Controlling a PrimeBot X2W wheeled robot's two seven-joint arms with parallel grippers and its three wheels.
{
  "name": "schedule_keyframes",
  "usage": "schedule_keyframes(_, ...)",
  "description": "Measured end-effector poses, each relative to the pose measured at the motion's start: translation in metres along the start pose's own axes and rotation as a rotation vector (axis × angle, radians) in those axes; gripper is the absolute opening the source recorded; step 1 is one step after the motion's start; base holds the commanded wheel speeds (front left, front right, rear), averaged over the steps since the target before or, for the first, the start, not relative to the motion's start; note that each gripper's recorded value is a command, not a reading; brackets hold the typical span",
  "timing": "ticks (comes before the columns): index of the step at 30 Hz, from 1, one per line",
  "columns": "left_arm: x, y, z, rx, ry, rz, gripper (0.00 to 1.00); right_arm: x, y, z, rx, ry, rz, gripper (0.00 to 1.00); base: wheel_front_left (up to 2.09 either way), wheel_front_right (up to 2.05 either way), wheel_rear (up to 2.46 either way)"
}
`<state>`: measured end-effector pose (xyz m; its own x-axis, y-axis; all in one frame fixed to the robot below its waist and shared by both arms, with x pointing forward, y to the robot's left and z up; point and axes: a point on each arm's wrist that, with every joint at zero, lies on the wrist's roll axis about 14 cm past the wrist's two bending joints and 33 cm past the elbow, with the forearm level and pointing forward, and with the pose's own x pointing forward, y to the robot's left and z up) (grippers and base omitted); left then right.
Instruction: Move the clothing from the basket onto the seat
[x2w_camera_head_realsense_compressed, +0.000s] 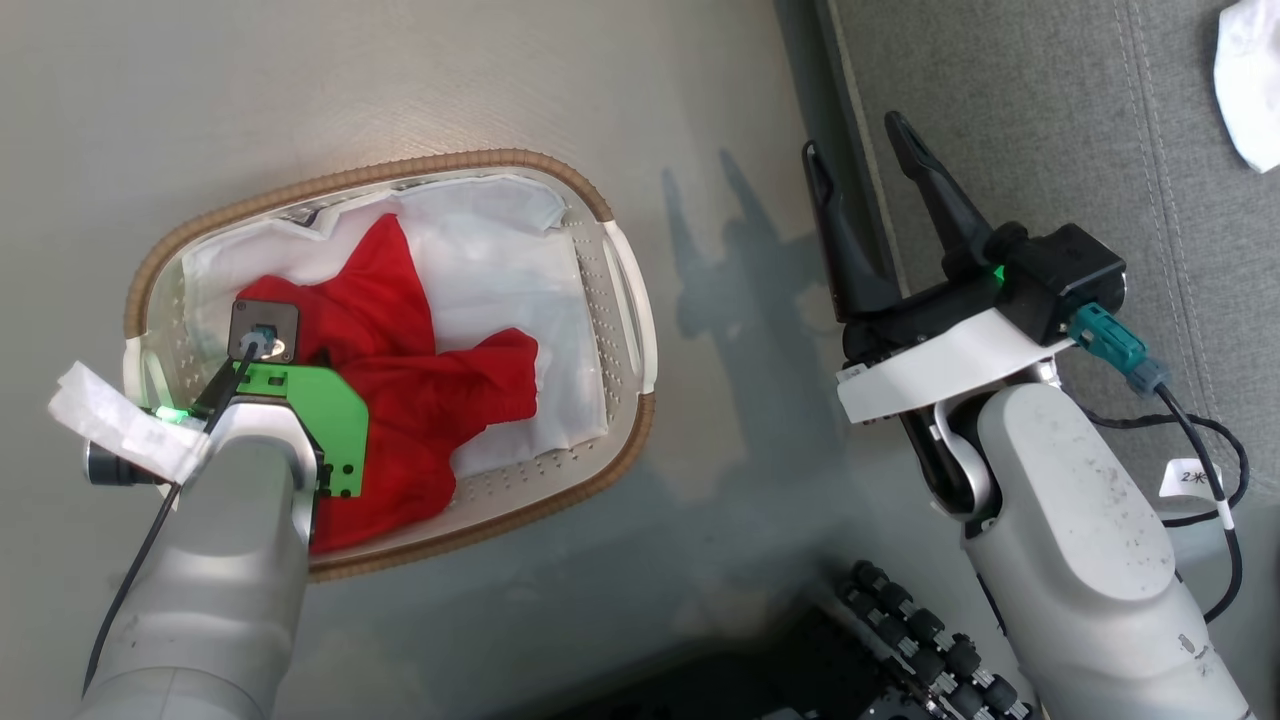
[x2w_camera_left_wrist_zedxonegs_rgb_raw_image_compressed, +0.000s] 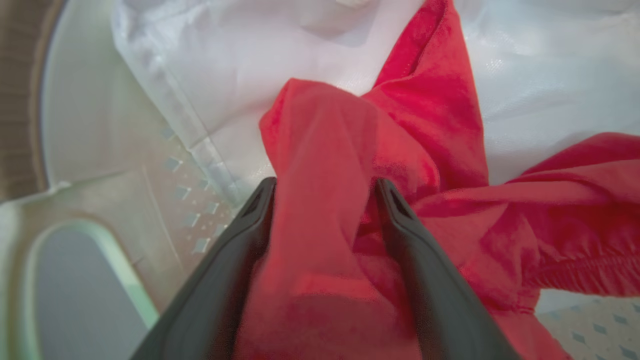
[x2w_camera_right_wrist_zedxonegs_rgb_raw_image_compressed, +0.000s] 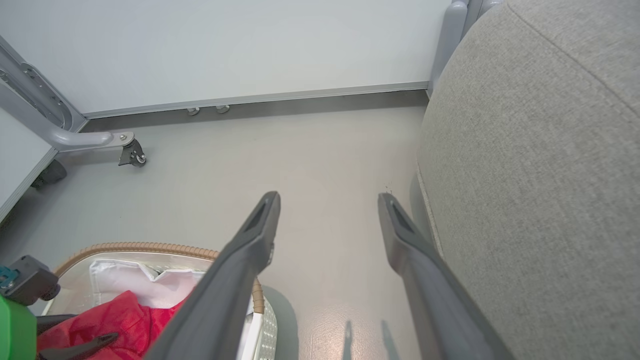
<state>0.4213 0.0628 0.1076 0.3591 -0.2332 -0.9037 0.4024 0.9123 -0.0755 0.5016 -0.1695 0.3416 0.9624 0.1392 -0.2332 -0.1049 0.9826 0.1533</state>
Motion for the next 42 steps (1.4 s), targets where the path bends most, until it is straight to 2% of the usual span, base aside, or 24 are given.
schedule_keyframes(16,0.012,-0.007,-0.014,0.068,0.11,-0.044,1.0,0.003,-0.004,-0.009,0.004,0.015,-0.007,1.0,0.0,0.0,0.0)
schedule_keyframes(26,0.015,-0.014,-0.013,0.09,0.114,-0.067,1.0,0.003,-0.005,-0.011,0.004,0.021,-0.009,1.0,0.0,0.0,0.0)
schedule_keyframes(27,0.015,-0.014,-0.012,0.09,0.113,-0.067,0.58,0.003,-0.006,-0.011,0.005,0.02,-0.01,1.0,0.0,0.0,0.0)
schedule_keyframes(29,0.015,-0.014,-0.012,0.092,0.112,-0.067,0.31,0.002,-0.006,-0.009,0.008,0.017,-0.013,1.0,0.0,0.0,0.0)
schedule_keyframes(30,0.015,-0.013,-0.012,0.096,0.114,-0.067,0.14,0.002,-0.007,-0.009,0.007,0.017,-0.014,1.0,0.0,0.0,0.0)
schedule_keyframes(33,0.015,-0.013,-0.013,0.107,0.121,-0.075,0.0,0.002,-0.008,-0.008,0.006,0.015,-0.017,1.0,0.0,0.0,0.0)
schedule_keyframes(42,0.013,-0.014,-0.01,0.139,0.107,-0.082,0.0,0.0,-0.011,-0.004,0.008,0.01,-0.027,1.0,0.0,0.0,0.0)
